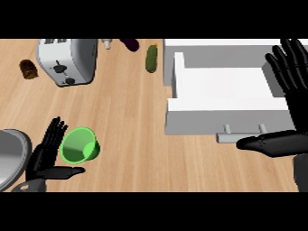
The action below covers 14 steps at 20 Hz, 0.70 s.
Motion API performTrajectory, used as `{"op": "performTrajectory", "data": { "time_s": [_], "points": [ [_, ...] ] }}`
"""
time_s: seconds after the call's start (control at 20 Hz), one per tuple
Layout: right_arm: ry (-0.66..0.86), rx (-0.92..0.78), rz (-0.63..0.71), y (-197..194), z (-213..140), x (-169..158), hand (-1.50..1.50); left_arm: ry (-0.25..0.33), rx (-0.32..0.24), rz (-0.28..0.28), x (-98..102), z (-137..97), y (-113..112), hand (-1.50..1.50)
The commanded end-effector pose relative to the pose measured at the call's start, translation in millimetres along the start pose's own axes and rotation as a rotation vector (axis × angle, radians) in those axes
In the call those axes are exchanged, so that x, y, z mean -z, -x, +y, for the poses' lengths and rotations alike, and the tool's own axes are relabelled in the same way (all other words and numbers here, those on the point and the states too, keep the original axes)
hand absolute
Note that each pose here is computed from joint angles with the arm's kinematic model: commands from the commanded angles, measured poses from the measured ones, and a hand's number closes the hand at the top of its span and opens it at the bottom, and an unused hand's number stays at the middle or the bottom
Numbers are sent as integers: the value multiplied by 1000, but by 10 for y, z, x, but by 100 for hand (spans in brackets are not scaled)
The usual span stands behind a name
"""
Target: Pick up the cup, place it into the drawer and close the drawer
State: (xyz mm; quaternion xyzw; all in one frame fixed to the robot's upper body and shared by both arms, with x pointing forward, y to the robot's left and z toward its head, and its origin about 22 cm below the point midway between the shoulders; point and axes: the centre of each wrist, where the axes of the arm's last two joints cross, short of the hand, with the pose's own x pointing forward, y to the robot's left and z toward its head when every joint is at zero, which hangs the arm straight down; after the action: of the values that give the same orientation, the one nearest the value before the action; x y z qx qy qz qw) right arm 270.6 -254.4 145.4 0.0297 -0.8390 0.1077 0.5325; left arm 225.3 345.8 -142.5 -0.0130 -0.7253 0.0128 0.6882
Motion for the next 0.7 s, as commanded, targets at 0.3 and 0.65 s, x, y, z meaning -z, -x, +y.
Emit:
{"op": "performTrajectory", "data": {
  "time_s": [0.3,0.65],
  "points": [
    [-10,-17,-3,13,-45,-52,-150,-16,-30,-54,-84,57,158,-150],
    [-5,-20,17,60,17,-78,-150,32,-21,-87,-64,-163,245,-150]
  ]
}}
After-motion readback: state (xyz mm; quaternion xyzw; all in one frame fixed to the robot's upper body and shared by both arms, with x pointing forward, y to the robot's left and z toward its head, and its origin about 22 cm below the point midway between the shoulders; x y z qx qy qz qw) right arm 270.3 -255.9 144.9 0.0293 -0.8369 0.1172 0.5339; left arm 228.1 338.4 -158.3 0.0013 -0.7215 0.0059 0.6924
